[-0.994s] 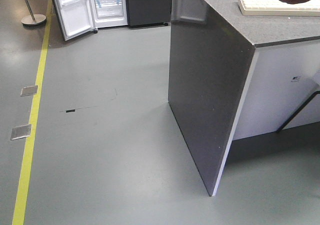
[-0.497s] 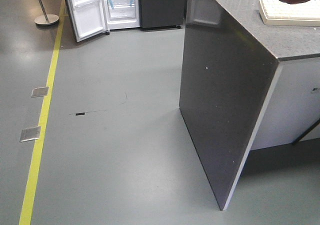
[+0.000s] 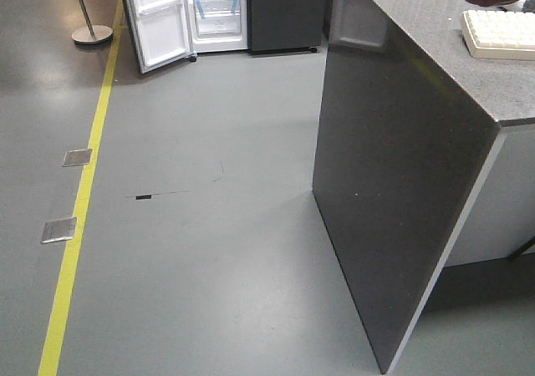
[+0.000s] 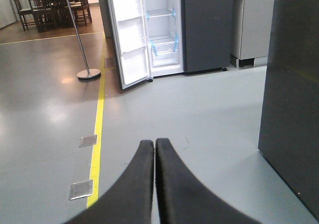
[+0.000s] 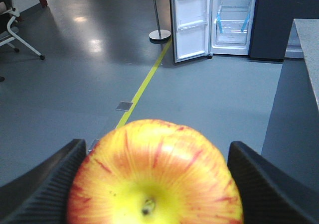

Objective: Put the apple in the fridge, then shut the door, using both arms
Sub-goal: 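Drive toward the open refrigerator holding the apple in the right gripper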

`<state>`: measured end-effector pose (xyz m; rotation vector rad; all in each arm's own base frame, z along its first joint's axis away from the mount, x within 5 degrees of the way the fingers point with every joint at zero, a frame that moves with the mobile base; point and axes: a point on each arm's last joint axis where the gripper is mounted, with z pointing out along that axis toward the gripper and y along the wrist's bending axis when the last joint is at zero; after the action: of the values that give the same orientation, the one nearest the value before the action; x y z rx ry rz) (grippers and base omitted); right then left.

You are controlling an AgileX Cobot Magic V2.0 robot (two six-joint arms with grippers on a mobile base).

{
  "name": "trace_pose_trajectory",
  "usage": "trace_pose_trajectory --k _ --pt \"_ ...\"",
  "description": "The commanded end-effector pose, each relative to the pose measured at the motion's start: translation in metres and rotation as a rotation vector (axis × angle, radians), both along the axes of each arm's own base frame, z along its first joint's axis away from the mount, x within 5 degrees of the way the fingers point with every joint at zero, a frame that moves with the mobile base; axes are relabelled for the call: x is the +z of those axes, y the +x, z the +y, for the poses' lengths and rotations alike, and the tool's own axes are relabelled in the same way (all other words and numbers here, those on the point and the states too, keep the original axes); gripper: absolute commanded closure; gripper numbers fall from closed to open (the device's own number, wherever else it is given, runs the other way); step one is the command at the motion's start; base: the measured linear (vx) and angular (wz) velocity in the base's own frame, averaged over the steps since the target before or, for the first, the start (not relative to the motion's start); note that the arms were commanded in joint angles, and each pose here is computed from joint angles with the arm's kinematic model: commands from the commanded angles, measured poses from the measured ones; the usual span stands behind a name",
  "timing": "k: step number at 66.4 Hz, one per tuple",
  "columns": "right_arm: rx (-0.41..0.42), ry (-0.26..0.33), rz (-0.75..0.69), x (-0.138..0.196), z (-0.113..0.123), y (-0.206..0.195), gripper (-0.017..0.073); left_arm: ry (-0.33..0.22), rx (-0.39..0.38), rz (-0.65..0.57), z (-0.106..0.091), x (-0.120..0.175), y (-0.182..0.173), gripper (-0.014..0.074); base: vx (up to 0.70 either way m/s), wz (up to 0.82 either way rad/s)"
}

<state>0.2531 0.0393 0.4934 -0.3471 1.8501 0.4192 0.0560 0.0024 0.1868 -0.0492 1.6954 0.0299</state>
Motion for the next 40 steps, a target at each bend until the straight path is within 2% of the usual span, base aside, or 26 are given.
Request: trace_pose_trajectory --k 1,40 --pt "-0.024 0.040 -0.116 0.0223 -0.0008 -0.0109 0.0419 -0.006 0.005 -0.078 0.0003 0.0028 0.0001 0.0601 0.11 0.01" --pt "-0.025 0.041 -0.116 0.0224 -0.0009 -0.0109 0.0419 -0.006 0.005 -0.078 0.0003 0.0028 0.0001 0.0601 0.11 0.01"
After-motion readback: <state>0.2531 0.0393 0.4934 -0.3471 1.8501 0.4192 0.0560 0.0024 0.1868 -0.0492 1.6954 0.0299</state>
